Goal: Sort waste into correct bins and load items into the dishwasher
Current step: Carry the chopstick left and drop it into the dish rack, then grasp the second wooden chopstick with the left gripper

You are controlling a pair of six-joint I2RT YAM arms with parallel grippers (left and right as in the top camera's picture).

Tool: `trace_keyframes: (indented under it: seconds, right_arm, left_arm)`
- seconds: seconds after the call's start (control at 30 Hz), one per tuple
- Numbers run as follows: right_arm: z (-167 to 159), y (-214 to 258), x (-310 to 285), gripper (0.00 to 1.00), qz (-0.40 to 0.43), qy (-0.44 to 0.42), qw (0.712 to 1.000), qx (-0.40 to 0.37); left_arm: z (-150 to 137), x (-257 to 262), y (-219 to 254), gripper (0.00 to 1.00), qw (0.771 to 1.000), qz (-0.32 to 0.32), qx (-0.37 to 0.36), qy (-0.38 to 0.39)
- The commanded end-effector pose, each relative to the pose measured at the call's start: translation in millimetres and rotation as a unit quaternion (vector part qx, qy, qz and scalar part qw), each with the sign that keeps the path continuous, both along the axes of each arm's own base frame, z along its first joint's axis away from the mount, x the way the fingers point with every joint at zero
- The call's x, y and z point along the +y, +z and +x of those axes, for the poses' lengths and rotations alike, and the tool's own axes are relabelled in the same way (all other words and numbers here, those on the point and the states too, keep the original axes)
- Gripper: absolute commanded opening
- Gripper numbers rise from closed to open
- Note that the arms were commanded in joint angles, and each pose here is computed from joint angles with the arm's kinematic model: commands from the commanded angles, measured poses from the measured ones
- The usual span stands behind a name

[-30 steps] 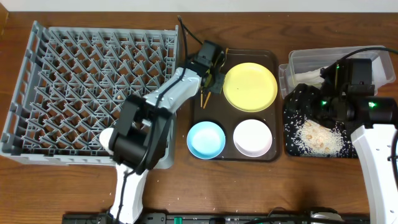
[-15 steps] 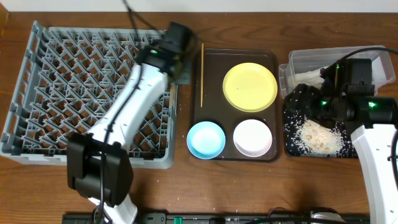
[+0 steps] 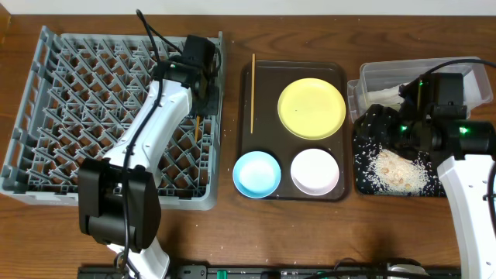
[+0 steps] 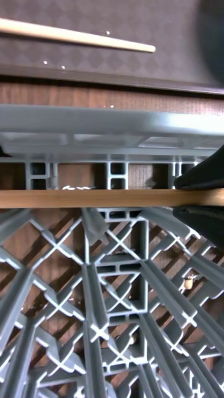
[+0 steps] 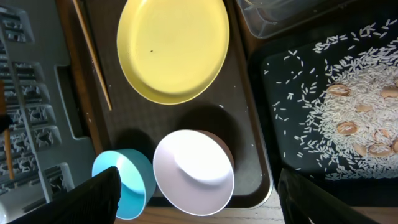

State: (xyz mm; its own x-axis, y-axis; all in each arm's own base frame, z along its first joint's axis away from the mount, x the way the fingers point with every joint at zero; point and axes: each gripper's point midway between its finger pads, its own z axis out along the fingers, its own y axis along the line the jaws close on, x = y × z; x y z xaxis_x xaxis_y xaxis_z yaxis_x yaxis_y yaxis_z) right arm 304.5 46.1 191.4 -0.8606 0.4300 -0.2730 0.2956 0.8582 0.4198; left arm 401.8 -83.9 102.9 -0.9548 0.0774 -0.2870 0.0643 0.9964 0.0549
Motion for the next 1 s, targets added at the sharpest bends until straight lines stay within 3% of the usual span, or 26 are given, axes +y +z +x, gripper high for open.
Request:
trace_keyframes:
  seconds: [0.0, 0.1, 0.27, 0.37, 0.63, 0.77, 0.97]
  right_arm:
    - [1.1, 1.7, -1.2, 0.79, -0.002, 0.002, 1.0, -0.004]
    - [1.1, 1.7, -1.2, 0.79, -0.002, 0.002, 1.0, -0.004]
    - [1.0, 1.7, -1.2, 0.79, -0.002, 0.002, 1.0, -0.003]
    - [0.7, 1.6, -1.2, 0.79, -0.004, 0.005, 1.0, -0.004]
    - [0.8, 1.6, -1.2, 0.79, -0.006, 0.01, 1.0, -0.006]
    - [0.7, 1.6, -1.2, 0.8, -0.006, 0.01, 1.0, -0.005]
    - [0.7, 1.6, -1.2, 0.8, -0.006, 0.01, 1.0, -0.005]
  left_arm:
    - [-5.5, -0.9, -11.4, 0.22, 1.0, 0.002, 0.019, -0.022]
    - [-6.2, -1.6, -12.5, 0.32, 1.0, 0.0, 0.021, -0.021]
    - [-6.9, -2.1, -7.7, 0.31, 1.0, -0.007, 0.019, -0.006]
    - [-8.0, -14.9, 14.4, 0.31, 0.999, -0.044, 0.012, -0.015]
    - [14.5, -71.4, 90.4, 0.34, 0.984, -0.114, -0.115, -0.078]
    - [32.3, -97.8, 82.8, 0.38, 0.978, -0.102, -0.149, -0.101]
    - [63.8, -112.4, 35.2, 0.39, 0.981, -0.046, -0.164, -0.095]
